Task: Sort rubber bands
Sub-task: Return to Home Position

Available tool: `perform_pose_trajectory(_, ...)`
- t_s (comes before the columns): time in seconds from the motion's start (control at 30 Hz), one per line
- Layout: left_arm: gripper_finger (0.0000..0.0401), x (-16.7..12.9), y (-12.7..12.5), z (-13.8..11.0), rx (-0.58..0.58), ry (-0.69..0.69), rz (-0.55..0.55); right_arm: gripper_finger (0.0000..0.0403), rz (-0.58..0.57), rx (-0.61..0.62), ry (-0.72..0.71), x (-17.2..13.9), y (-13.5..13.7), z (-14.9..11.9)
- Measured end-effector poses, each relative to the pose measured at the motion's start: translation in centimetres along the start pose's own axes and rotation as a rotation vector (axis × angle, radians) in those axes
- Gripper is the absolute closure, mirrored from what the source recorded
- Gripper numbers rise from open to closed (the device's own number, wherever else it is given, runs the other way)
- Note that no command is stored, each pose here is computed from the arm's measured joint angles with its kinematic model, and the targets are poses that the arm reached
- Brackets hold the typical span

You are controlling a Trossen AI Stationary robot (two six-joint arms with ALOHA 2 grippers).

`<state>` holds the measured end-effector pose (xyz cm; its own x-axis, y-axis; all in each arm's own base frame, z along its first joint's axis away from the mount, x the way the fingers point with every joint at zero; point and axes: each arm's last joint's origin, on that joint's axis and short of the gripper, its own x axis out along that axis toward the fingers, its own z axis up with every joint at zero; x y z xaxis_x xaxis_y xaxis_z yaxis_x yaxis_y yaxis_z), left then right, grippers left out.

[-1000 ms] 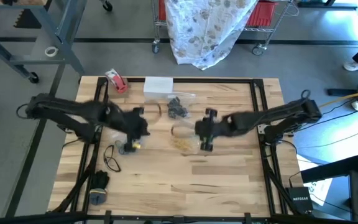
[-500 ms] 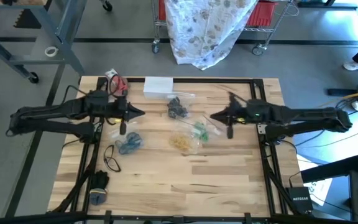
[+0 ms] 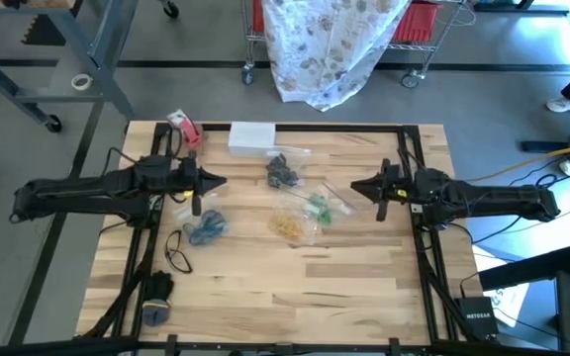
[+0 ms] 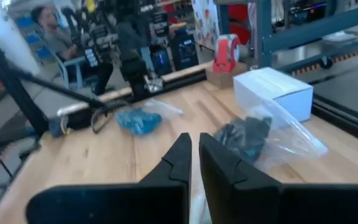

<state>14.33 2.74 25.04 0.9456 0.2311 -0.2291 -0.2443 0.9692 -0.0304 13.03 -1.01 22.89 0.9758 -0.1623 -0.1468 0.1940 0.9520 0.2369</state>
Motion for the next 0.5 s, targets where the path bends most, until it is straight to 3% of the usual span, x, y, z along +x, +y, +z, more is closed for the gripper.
perform_pose_trajectory(0.2,0.0401,-0.9,0.0,-3.3,-0.068,-0.121,-0.021,0.0377,-0.011,0.021,-0.055,-0.8,-0.8,-2.3)
perform_pose_trajectory(0.5,0.0401,-2.5,0.3,-7.1,-0.150,-0.213,-0.036,0.0377,0.013,0.007,-0.213,-2.7,-1.4,-3.5)
